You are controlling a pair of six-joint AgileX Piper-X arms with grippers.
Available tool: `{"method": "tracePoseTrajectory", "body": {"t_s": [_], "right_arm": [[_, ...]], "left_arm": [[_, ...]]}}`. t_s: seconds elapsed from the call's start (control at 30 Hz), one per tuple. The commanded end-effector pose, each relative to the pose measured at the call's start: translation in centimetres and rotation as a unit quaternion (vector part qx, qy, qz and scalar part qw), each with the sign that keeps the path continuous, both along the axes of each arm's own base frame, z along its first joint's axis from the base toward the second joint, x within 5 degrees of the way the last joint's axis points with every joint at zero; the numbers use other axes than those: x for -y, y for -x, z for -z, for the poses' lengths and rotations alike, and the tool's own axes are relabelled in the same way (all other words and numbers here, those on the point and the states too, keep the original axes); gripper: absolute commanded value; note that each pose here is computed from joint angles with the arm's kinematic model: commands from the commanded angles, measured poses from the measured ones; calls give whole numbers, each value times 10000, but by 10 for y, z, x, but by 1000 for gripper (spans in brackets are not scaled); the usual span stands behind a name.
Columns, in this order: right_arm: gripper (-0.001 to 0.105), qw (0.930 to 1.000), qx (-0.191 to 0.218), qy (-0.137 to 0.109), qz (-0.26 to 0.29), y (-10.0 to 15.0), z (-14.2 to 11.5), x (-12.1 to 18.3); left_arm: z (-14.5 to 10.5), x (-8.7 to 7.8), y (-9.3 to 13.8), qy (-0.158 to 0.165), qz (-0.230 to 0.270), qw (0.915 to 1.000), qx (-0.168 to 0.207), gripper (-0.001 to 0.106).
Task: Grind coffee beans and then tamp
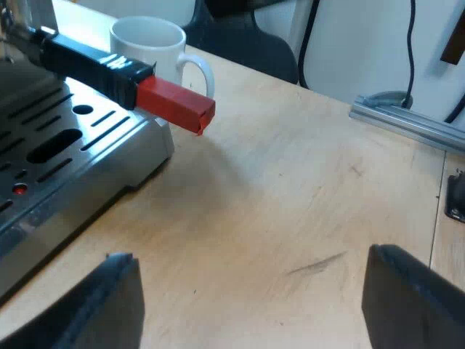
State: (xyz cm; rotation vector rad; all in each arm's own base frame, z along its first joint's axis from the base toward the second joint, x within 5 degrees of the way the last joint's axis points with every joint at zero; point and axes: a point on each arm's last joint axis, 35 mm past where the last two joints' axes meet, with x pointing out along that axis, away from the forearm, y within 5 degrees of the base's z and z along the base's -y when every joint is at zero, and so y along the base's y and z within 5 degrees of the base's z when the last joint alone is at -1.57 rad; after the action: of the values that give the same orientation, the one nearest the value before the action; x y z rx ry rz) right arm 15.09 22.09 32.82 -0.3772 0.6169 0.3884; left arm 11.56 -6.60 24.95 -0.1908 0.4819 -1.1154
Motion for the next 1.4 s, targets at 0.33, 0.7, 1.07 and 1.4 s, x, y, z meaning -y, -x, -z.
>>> {"method": "tracePoseTrajectory", "body": {"t_s": [0.33, 0.7, 1.07, 1.4], "right_arm": [[66, 9921, -1225, -113, 251, -21, 1, 6], [66, 9838, -1735, 32, 452, -40, 31, -5], [66, 9796, -1903, -101, 638, -61, 47, -3], [66, 9763, -2068, 33, 640, -69, 67, -12]], "left_arm": [[-3, 1, 0, 52, 107, 9998, 143, 65], [-3, 1, 0, 49, 104, 9999, 113, 65], [-2, 1, 0, 46, 104, 9999, 105, 65], [-2, 1, 0, 46, 104, 9999, 105, 65]]}}
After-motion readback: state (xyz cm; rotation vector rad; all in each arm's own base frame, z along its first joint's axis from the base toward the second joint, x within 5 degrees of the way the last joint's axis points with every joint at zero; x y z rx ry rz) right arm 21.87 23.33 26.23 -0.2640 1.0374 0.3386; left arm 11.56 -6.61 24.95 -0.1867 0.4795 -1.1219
